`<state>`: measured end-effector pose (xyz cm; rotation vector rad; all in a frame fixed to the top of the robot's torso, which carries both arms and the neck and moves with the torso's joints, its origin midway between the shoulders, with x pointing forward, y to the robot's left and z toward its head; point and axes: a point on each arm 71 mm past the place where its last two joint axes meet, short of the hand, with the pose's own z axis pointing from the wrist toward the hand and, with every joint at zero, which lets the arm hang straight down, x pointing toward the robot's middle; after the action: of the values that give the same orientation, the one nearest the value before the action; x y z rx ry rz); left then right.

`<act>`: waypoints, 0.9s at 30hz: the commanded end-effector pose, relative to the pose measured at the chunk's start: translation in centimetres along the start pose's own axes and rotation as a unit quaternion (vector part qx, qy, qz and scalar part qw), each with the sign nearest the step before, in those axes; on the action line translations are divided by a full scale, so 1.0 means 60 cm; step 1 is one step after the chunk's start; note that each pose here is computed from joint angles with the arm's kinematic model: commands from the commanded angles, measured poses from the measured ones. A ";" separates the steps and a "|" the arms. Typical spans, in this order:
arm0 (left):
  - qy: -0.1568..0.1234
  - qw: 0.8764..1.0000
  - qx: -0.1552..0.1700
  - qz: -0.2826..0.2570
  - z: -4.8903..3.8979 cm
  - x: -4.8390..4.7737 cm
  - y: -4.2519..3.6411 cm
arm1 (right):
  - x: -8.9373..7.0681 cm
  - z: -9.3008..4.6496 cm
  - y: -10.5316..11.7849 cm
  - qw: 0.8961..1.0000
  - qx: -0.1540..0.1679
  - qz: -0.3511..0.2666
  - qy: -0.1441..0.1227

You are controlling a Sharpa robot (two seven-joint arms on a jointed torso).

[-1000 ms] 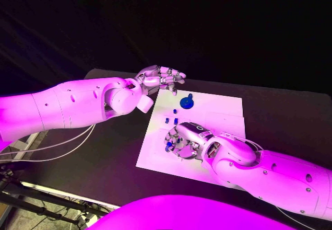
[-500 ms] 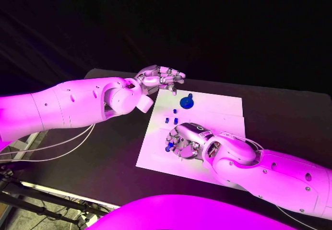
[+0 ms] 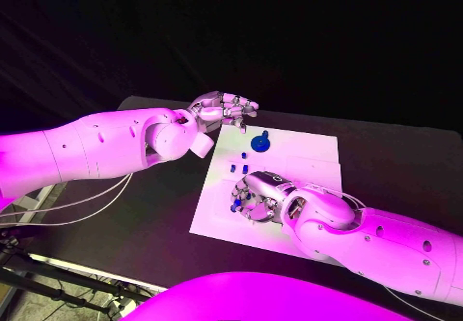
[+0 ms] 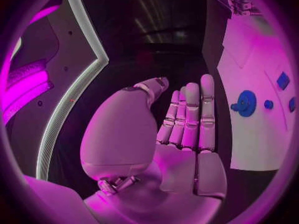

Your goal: Assemble the parts on the task board

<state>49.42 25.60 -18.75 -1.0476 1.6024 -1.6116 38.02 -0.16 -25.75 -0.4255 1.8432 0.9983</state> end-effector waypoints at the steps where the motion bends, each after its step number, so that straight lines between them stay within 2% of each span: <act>1: 0.010 1.000 0.003 -0.001 0.001 0.004 -0.001 | 0.007 0.001 0.002 1.000 -0.001 -0.007 0.017; 16: 0.009 1.000 0.002 -0.001 0.001 0.003 -0.001 | 0.005 -0.002 0.000 1.000 0.000 -0.006 0.008; 27: 0.010 1.000 0.001 -0.001 0.000 0.003 -0.001 | -0.007 -0.019 -0.002 1.000 -0.002 0.006 -0.029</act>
<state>49.42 25.62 -18.78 -1.0478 1.6056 -1.6100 37.62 -1.13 -25.57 -0.4051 1.8349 1.0009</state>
